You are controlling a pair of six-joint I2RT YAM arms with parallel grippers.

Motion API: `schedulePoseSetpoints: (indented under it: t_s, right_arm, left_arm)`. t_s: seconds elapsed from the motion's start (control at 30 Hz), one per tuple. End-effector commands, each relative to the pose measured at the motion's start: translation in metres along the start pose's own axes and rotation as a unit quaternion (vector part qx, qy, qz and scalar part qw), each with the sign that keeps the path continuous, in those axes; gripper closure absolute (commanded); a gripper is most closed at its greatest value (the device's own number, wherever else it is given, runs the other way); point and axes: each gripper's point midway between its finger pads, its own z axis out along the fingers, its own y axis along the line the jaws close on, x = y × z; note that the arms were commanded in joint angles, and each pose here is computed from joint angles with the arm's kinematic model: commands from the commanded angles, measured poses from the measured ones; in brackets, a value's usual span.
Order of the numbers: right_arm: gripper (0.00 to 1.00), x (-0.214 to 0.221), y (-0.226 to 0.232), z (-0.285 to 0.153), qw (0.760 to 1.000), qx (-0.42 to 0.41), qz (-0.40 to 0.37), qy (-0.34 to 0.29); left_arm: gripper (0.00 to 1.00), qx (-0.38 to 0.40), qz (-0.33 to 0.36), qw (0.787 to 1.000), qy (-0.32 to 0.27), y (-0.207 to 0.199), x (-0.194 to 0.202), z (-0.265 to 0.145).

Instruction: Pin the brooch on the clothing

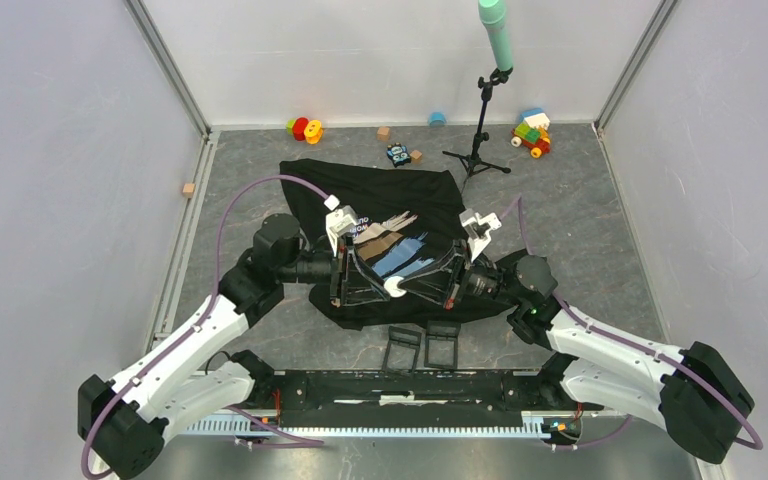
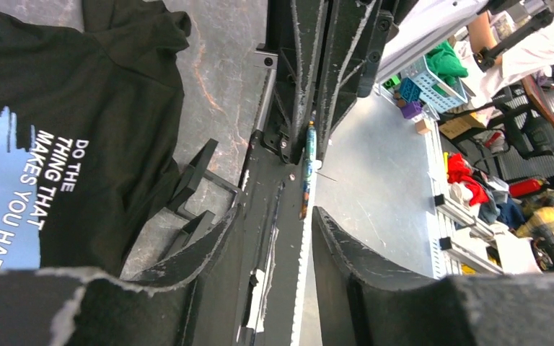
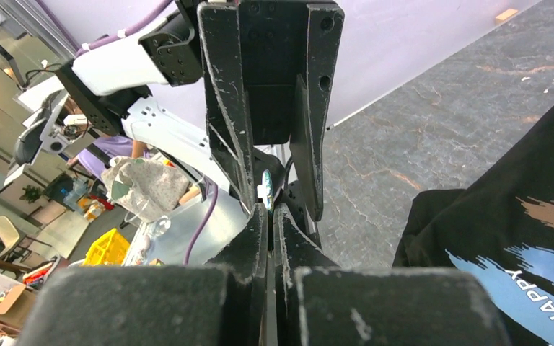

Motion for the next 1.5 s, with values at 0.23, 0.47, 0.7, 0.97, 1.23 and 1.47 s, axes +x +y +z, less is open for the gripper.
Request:
schedulePoseSetpoints:
  t_s: [0.23, 0.47, 0.7, 0.97, 1.23, 1.47]
  right_arm:
    - [1.00, -0.022, 0.007, 0.004, 0.999, -0.010, -0.004, -0.048]
    - [1.00, -0.019, 0.004, 0.006, 0.999, -0.008, 0.001, -0.040]
    - [1.00, -0.018, 0.002, 0.007, 0.999, -0.006, -0.001, -0.038]
    - [0.73, -0.008, -0.032, 0.004, 0.996, 0.083, -0.036, 0.000]
    - [0.43, 0.002, -0.106, -0.037, 0.944, 0.300, -0.111, 0.074]
    - [0.32, 0.036, -0.114, -0.025, 0.940, 0.283, -0.144, 0.123]
  left_arm:
    - [0.58, -0.018, 0.022, 0.996, -0.086, -0.004, -0.028, -0.004]
    - [0.59, 0.017, 0.001, 0.997, -0.082, -0.010, -0.028, 0.002]
    - [0.86, 0.024, 0.001, 0.997, -0.075, -0.011, -0.024, 0.003]
    - [0.98, -0.014, 0.024, 0.997, -0.074, -0.003, -0.026, -0.002]
    - [0.98, -0.302, -0.067, 0.948, -0.071, 0.088, -0.004, -0.041]
    - [0.98, -0.490, -0.172, 0.852, -0.071, 0.136, 0.042, -0.100]
